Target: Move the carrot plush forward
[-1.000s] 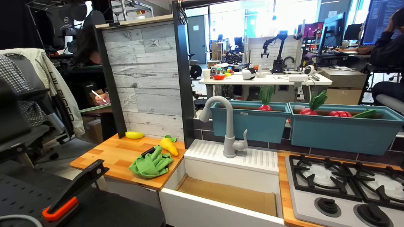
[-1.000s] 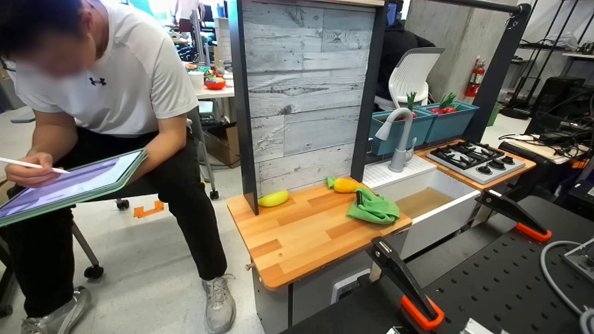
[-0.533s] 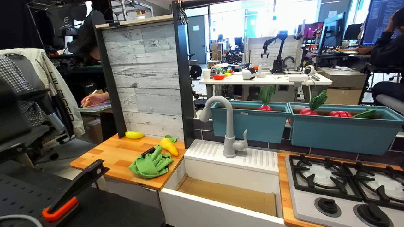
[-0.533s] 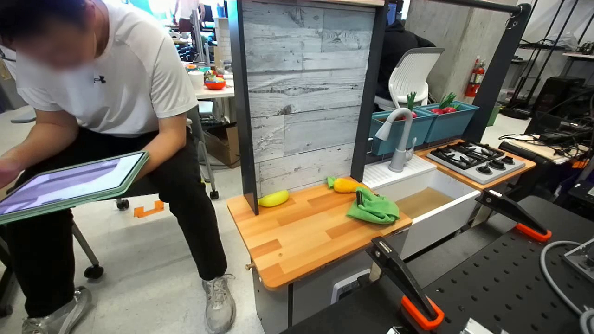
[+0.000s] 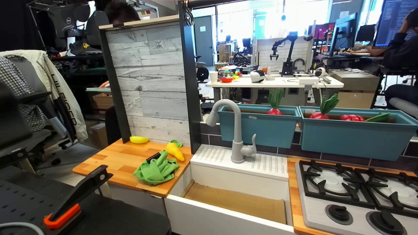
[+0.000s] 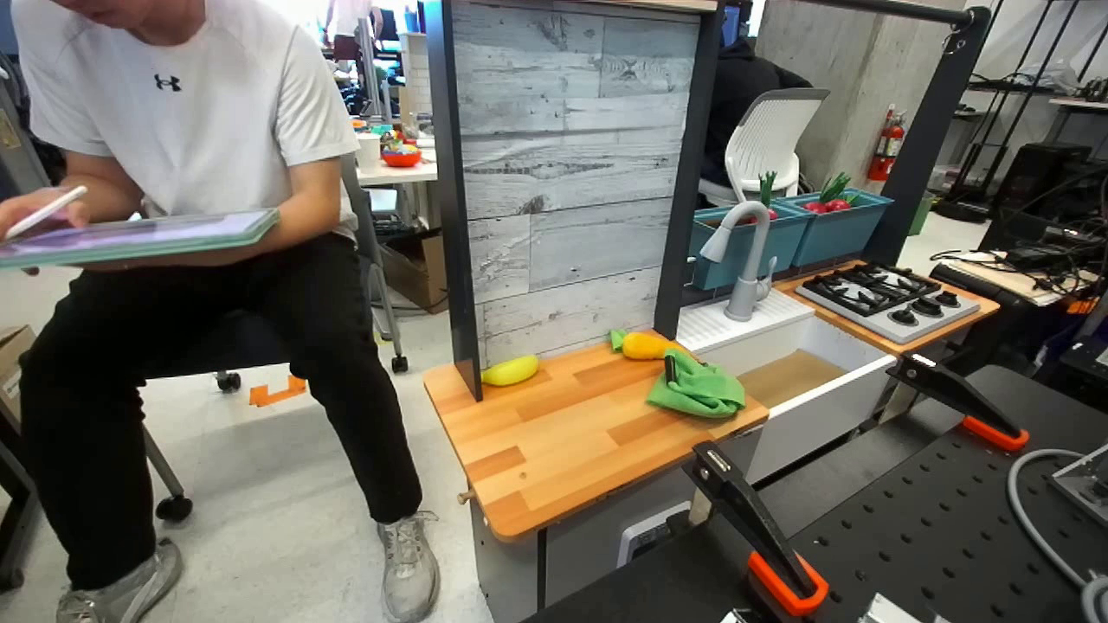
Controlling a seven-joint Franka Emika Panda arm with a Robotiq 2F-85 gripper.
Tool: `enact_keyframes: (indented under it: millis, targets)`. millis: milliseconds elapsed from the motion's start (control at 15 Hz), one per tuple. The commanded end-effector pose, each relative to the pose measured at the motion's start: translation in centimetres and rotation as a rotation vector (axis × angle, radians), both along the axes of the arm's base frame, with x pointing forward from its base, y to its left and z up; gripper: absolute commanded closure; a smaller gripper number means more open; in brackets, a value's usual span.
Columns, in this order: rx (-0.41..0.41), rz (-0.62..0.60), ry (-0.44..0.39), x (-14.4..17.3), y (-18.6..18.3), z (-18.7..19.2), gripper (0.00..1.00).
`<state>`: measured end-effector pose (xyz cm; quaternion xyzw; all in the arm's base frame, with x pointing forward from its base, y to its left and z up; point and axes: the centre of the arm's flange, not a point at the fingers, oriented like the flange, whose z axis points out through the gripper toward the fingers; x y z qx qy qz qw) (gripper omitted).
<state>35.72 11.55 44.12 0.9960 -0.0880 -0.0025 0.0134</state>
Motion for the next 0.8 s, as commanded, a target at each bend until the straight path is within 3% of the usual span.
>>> enact_keyframes:
  millis: [0,267,467,533,733]
  targets:
    - [-0.02,0.031,-0.033,3.1,-1.5,-3.9,0.0]
    - [-0.032,0.021,-0.065,6.8,-4.1,-8.8,0.0]
    - [-0.02,-0.02,-0.059,9.4,-8.1,-11.4,0.0]
    - [-0.021,-0.019,-0.056,6.5,-6.2,-9.8,0.0]
    - [-0.013,-0.039,-0.037,8.0,-8.5,-11.7,0.0]
